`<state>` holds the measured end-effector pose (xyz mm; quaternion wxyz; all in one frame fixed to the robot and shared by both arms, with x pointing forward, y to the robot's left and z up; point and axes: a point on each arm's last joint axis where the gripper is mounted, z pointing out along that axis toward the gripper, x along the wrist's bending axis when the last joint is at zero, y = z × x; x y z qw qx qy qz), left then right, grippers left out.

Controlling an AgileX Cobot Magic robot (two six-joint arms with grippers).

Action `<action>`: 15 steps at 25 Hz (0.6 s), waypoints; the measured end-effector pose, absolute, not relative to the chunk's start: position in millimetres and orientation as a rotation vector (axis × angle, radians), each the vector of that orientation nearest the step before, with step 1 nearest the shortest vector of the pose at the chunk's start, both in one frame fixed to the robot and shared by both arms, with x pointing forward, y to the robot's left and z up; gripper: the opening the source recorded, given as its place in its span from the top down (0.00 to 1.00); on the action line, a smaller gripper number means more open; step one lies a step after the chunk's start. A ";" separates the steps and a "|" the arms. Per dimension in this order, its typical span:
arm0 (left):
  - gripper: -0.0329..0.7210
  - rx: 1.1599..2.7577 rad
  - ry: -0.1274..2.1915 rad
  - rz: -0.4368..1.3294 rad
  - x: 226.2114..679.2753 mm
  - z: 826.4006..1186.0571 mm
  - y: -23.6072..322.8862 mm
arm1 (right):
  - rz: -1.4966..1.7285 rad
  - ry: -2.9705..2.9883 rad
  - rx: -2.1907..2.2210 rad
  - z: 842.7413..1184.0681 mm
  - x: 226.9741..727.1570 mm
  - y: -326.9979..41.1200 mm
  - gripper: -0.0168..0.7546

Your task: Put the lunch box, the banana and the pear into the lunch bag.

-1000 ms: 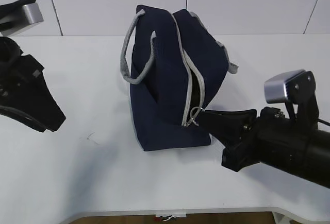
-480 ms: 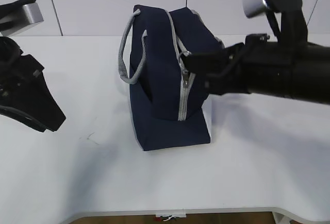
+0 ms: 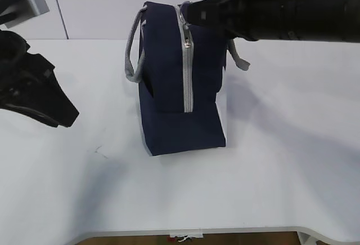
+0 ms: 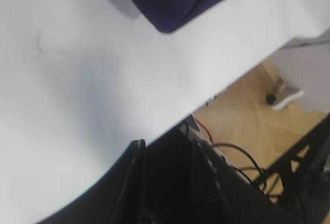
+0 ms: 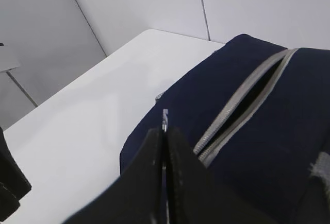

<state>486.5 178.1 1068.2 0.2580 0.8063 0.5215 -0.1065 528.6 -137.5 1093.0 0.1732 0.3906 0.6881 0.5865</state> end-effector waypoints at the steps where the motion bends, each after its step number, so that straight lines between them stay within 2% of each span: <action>1: 0.65 2.176 1.406 -0.260 488.7 1068.5 178.0 | 1.673 1.952 1.123 1095.2 532.4 -135.4 0.96; 12: 0.63 2.034 1.262 -0.102 506.5 1071.5 155.8 | 1.665 2.007 1.083 1106.5 545.7 -126.6 0.96; 15: 0.58 2.005 1.223 -0.093 512.4 1066.2 144.2 | 1.667 2.012 1.101 1104.3 546.7 -126.0 0.96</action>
